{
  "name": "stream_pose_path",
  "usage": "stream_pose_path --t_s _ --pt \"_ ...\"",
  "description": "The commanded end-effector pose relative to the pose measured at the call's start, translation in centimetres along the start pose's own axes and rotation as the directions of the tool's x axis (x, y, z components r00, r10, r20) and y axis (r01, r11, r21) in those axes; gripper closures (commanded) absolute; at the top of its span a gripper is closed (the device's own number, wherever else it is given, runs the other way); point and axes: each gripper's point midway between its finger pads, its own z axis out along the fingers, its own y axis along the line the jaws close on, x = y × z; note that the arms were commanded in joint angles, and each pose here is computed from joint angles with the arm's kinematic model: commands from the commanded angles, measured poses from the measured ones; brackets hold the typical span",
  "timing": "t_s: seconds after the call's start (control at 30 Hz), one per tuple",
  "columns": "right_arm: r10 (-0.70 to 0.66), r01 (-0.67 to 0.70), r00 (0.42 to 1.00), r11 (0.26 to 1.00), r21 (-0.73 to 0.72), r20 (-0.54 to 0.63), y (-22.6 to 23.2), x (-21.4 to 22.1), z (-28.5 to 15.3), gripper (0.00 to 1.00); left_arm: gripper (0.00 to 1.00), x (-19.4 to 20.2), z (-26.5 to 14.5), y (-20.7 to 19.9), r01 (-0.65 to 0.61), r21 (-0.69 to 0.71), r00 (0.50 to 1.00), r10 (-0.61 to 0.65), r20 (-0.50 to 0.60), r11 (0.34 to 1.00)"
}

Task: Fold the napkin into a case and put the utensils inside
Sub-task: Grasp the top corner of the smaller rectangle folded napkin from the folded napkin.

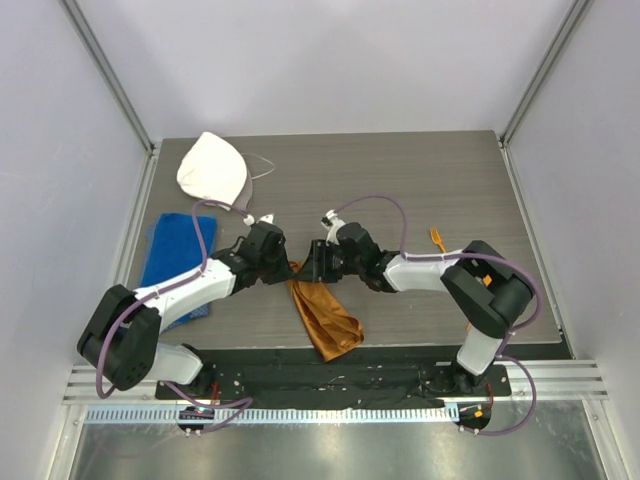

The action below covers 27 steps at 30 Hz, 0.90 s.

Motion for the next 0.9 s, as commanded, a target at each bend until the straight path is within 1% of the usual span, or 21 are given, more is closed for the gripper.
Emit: stream_pose_path --t_s 0.0,0.13,0.2,0.27,0.3,0.4,0.47,0.5,0.6,0.63,0.67,0.8,0.87 --pt "-0.048 0.050 0.996 0.998 -0.025 0.068 1.3 -2.4 -1.5 0.52 1.00 -0.8 -0.2 -0.6 0.013 0.025 0.999 -0.014 0.034 1.000" --pt "-0.041 0.042 0.998 0.999 -0.022 0.055 0.8 -2.6 -1.1 0.53 1.00 -0.9 -0.3 -0.7 0.013 0.031 0.999 -0.015 0.038 0.999" --pt "-0.040 0.041 0.998 0.999 -0.021 0.052 0.7 -2.6 -0.8 0.57 1.00 -1.0 -0.4 -0.9 0.015 0.036 0.999 -0.016 0.040 0.999" --pt "-0.034 0.034 0.999 0.999 -0.019 0.042 0.3 -2.3 -0.2 0.64 1.00 -1.1 -0.6 -0.9 0.015 0.038 0.999 -0.017 0.046 0.999" --pt "-0.028 0.029 0.999 0.999 -0.025 0.041 0.3 -2.2 0.0 0.71 1.00 -1.2 -0.6 -0.9 0.017 0.040 0.999 -0.019 0.050 0.999" --pt "-0.007 0.009 0.999 0.999 -0.049 0.032 0.3 -2.0 0.6 0.82 1.00 -1.1 -0.7 -0.9 0.023 0.047 0.998 -0.025 0.052 0.999" --pt "0.002 0.001 0.999 0.997 -0.079 0.034 0.7 -2.0 1.2 0.86 1.00 -1.2 -0.6 -1.3 0.034 0.067 0.998 -0.038 0.057 0.997" --pt "0.008 -0.007 1.000 0.996 -0.088 0.010 0.7 -1.2 1.8 0.88 1.00 -1.1 -0.6 -1.3 0.037 0.073 0.997 -0.041 0.058 0.997" --pt "0.009 -0.010 1.000 0.992 -0.123 -0.011 1.7 -0.1 3.1 0.90 1.00 -1.1 -0.2 -1.9 0.044 0.090 0.998 -0.048 0.046 0.995" --pt "0.001 -0.001 1.000 0.991 -0.132 -0.001 2.1 -0.2 3.3 0.91 1.00 -1.2 -0.1 -1.9 0.046 0.089 0.998 -0.050 0.047 0.995" --pt "-0.001 0.001 1.000 0.991 -0.131 -0.001 2.1 -0.1 3.4 0.91 1.00 -0.8 0.0 -2.2 0.051 0.102 0.998 -0.054 0.021 0.993" --pt "-0.022 0.025 0.999 0.995 -0.093 0.026 1.5 -0.5 2.3 0.90 1.00 -0.8 -0.1 -1.9 0.051 0.081 0.998 -0.052 0.020 0.995" --pt "-0.031 0.033 0.999 0.997 -0.074 0.033 1.3 -0.8 1.5 0.88 1.00 -0.8 -0.4 -1.8 0.046 0.079 0.999 -0.048 0.022 0.996"
